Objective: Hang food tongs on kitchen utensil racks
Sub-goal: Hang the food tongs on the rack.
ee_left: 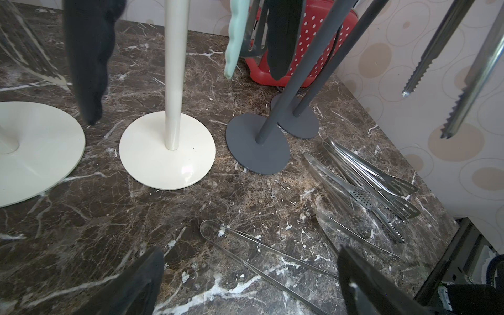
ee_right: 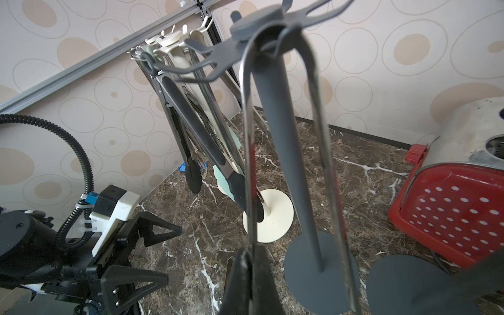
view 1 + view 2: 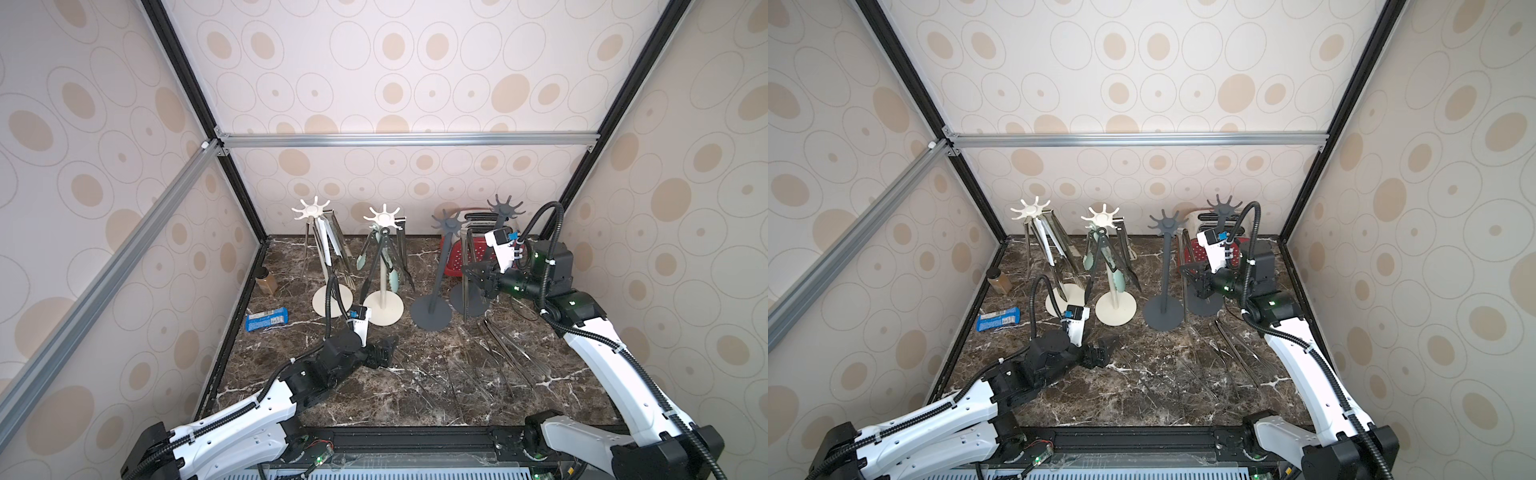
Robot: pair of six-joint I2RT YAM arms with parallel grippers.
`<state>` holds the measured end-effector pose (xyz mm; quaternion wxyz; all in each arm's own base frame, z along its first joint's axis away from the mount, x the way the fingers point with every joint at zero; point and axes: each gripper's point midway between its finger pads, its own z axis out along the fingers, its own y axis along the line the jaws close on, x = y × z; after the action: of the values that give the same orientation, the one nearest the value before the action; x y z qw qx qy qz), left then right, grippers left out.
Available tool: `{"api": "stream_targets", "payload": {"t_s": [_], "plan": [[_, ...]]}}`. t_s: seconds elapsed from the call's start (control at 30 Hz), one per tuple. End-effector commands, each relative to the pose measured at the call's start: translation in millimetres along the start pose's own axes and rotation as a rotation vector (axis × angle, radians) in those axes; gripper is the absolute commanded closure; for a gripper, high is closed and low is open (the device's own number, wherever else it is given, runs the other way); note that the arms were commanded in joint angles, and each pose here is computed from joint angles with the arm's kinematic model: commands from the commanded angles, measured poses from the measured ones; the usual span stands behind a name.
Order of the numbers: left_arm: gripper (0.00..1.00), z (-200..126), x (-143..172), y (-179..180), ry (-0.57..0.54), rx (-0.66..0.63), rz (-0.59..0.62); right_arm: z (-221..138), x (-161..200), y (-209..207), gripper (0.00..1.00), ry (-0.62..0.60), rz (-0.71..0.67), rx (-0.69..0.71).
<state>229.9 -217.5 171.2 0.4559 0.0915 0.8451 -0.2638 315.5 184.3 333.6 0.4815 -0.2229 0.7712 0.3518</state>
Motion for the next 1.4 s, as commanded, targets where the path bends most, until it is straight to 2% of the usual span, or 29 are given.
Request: {"api": "stream_targets", "payload": {"t_s": [0.0,0.57,0.87,1.23,1.3,1.37], "plan": [[0.01,-2,-20,-8,-0.046,0.020,-0.032,6,31,-10,1.00,0.084,0.077,0.025],[0.02,-1,-16,-6,-0.035,0.012,-0.039,21,55,-28,0.99,0.133,0.125,0.062],[0.01,-1,-16,-6,-0.032,0.011,-0.044,22,57,-32,0.87,0.134,0.130,0.071],[0.01,-1,-15,-5,-0.024,0.007,-0.052,18,55,-29,0.76,0.131,0.123,0.075],[0.02,-1,-13,-4,-0.016,0.002,-0.062,17,55,-28,0.72,0.129,0.120,0.075],[0.03,-2,-12,-4,-0.008,0.001,-0.074,15,57,-29,0.64,0.131,0.119,0.084]]}}
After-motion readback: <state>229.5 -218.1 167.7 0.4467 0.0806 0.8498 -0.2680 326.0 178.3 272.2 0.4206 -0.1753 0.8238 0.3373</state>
